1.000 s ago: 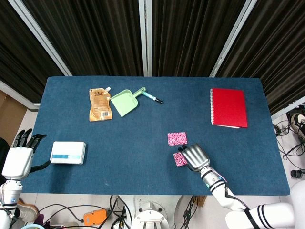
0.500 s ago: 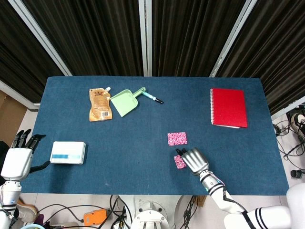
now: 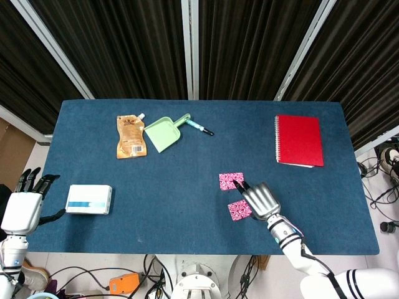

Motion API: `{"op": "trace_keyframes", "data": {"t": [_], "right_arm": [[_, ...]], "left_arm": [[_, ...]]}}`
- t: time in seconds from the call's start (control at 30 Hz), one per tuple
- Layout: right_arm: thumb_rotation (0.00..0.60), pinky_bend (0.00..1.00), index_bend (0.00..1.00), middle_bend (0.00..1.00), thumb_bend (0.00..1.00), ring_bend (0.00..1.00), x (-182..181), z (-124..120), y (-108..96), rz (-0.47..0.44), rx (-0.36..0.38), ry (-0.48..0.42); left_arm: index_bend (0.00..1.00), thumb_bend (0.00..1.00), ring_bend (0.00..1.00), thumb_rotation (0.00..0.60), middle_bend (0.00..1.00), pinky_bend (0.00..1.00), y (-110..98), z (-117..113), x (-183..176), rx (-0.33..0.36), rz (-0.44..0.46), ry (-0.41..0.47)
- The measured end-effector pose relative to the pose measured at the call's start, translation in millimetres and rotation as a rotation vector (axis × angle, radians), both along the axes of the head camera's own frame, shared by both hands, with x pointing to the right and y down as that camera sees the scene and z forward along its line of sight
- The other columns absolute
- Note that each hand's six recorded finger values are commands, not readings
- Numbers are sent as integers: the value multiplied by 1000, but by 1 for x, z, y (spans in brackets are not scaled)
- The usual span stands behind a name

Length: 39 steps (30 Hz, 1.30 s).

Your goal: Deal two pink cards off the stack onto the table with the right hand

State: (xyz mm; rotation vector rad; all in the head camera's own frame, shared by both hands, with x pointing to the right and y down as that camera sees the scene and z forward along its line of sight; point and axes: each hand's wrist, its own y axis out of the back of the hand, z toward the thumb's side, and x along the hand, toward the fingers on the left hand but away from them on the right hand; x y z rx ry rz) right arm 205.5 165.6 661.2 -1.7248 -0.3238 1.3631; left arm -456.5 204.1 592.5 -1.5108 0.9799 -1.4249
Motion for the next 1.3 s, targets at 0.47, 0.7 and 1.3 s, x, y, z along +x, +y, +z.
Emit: {"op": "trace_keyframes", "data": {"t": [0.47,0.7,1.3], "right_arm": [[600,1000,264,308,317,803,-28,45,-62,144,-62,62],[600,1000,304,308,322,803,-40,66,-62,141,-83,104],[600,1000,406,308,404,804,-43,72,-55,129,-43,125]], "left_arm": [[200,5,45,600,224,31,1,2,-1,-15,-7,-7],[200,5,45,600,225,32,0,4,-1,-18,-4,-6],[200,5,46,600,224,31,0,6,-1,-22,-4,-3]]}}
